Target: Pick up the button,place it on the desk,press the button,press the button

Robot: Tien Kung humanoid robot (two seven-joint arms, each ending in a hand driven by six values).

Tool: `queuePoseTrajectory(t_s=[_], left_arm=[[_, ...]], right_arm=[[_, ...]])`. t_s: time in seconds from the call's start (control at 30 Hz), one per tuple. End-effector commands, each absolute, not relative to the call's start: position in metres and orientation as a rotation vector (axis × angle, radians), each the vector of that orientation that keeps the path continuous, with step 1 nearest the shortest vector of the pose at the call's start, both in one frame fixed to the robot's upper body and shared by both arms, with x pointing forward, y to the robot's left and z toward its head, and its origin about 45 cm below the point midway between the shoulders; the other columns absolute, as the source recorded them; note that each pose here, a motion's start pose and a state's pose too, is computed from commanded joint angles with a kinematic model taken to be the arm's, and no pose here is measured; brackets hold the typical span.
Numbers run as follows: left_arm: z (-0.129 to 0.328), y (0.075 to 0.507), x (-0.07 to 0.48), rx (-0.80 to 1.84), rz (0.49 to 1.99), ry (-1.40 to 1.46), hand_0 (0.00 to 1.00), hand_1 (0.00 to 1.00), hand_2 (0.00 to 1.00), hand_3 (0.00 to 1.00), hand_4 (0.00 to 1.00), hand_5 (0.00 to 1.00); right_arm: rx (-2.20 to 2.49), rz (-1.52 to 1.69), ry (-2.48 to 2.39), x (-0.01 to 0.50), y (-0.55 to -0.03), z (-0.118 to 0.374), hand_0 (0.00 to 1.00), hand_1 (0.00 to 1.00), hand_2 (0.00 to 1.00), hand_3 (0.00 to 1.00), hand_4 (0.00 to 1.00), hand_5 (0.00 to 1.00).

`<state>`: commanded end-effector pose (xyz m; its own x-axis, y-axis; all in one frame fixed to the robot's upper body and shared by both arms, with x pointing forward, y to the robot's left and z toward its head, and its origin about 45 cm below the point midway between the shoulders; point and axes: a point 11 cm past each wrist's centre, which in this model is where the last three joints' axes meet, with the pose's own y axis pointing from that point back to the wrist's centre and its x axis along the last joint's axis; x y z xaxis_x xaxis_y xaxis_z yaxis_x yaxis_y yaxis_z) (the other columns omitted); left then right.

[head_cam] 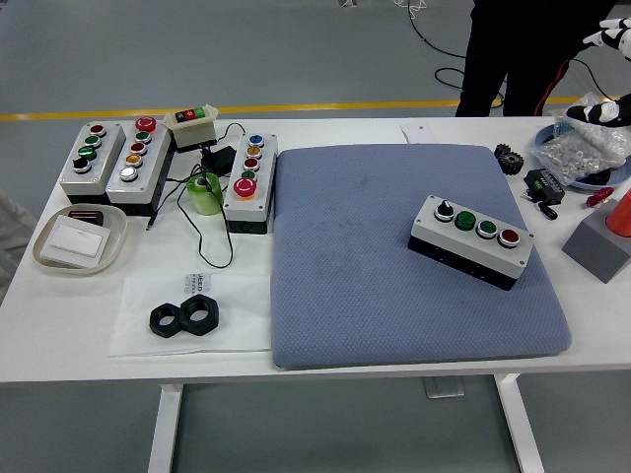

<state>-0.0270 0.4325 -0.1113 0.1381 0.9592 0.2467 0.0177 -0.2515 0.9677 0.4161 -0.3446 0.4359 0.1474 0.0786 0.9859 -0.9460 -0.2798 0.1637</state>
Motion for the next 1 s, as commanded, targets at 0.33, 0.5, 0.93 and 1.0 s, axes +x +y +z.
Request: queuePoseTrajectory(t_s=[0.33, 0.5, 0.93, 1.0], left_arm=[[-0.112, 0.431, -0.025, 1.476, 1.27, 1.001, 0.744, 0.914, 0.986, 0.941, 0.607, 0.998], [-0.112, 0.431, -0.026, 1.48, 1.266, 1.002, 0.743, 0.914, 0.985, 0.941, 0.604, 0.998], [-0.112, 0.431, -0.027, 1.485, 1.259, 1.0, 0.742, 0.913, 0.984, 0.942, 0.606, 0.998], [-0.112, 0.431, -0.026, 1.484, 1.259, 0.999, 0.742, 0.913, 0.984, 0.942, 0.606, 0.998]], right_arm=[[1.735, 1.045, -1.074, 0.422, -0.366, 0.397, 0.982, 0.94, 0.95, 0.925, 0.73, 0.802], [1.823, 0.924, -1.155, 0.424, -0.375, 0.383, 0.989, 0.939, 0.956, 0.926, 0.687, 0.769], [2.026, 0.659, -1.472, 0.429, -0.382, 0.363, 0.981, 0.931, 0.942, 0.931, 0.635, 0.701], [2.055, 0.603, -1.532, 0.43, -0.384, 0.36, 0.981, 0.931, 0.942, 0.931, 0.635, 0.701]])
